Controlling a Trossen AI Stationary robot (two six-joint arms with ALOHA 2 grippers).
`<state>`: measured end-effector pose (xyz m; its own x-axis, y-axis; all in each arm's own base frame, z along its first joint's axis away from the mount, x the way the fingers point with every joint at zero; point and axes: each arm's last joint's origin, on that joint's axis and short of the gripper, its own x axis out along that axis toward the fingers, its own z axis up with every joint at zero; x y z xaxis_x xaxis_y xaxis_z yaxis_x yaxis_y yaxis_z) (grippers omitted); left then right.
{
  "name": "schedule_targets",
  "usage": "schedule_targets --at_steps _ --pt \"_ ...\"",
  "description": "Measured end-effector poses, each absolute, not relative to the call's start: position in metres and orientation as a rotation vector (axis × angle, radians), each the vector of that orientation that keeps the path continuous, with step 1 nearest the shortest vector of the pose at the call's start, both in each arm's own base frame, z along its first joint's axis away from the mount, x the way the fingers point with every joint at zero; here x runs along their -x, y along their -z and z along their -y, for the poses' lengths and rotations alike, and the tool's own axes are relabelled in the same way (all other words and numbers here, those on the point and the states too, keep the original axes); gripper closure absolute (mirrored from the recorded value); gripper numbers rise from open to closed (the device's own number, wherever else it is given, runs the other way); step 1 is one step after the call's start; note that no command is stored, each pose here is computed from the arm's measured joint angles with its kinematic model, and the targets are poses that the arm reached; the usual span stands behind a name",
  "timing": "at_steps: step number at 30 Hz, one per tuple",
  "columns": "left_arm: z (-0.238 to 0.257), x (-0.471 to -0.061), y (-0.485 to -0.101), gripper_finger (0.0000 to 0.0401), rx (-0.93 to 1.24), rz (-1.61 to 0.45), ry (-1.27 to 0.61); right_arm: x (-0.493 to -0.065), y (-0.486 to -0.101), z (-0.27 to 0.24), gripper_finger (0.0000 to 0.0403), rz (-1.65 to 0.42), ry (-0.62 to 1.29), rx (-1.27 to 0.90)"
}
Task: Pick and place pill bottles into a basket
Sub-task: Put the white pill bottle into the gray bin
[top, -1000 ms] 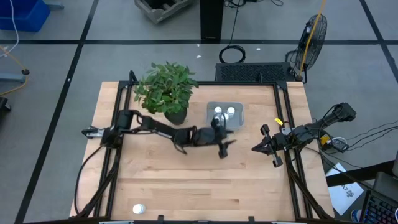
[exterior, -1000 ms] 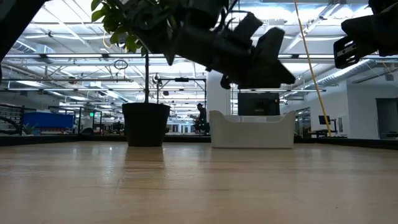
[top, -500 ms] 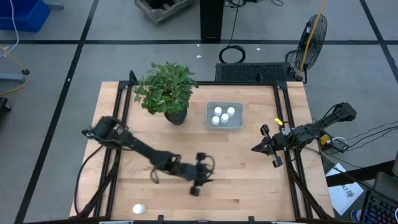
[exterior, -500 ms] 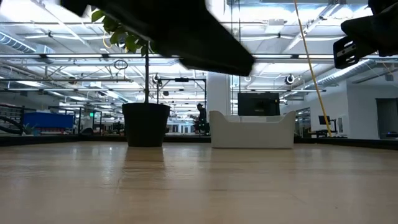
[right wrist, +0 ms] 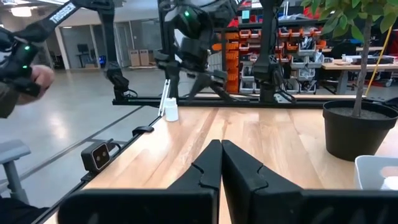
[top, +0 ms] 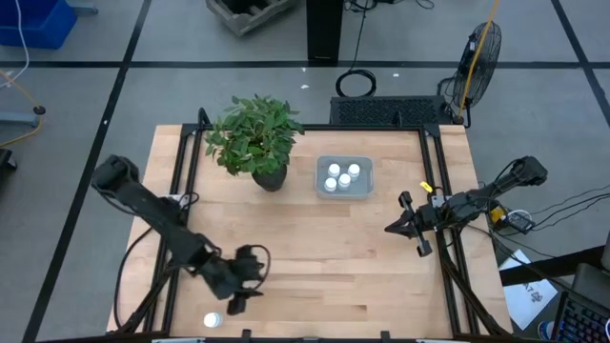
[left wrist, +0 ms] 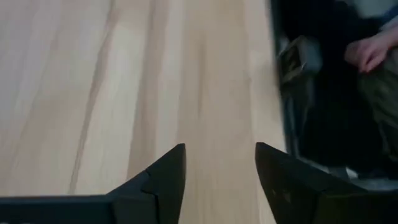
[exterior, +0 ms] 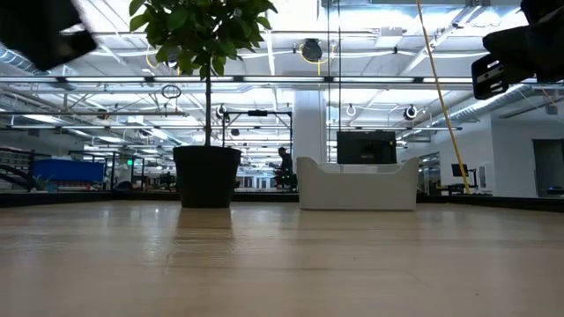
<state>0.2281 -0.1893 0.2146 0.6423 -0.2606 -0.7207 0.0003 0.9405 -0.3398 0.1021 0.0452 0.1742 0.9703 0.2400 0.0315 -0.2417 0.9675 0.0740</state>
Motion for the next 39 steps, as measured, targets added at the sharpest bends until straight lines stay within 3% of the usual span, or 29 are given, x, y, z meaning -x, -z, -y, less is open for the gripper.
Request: schedule_targets --at_steps 9,13,24,39 --pt "0.190 -0.188 -0.227 0.0104 0.585 -1.104 -0.065 -0.102 -0.174 -0.045 0.0399 0.024 -0.244 -0.078" --pt "0.199 -0.177 -0.227 0.0080 0.688 -1.150 -0.105 -0.102 -0.174 -0.045 0.0399 0.021 -0.244 -0.077" --pt "0.226 -0.136 -0.225 0.0104 0.885 -1.277 -0.199 -0.102 -0.174 -0.045 0.0399 0.019 -0.244 -0.076" --pt "0.238 -0.123 -0.221 0.0109 0.842 -1.300 -0.149 -0.102 -0.174 -0.045 0.0399 0.019 -0.244 -0.076"
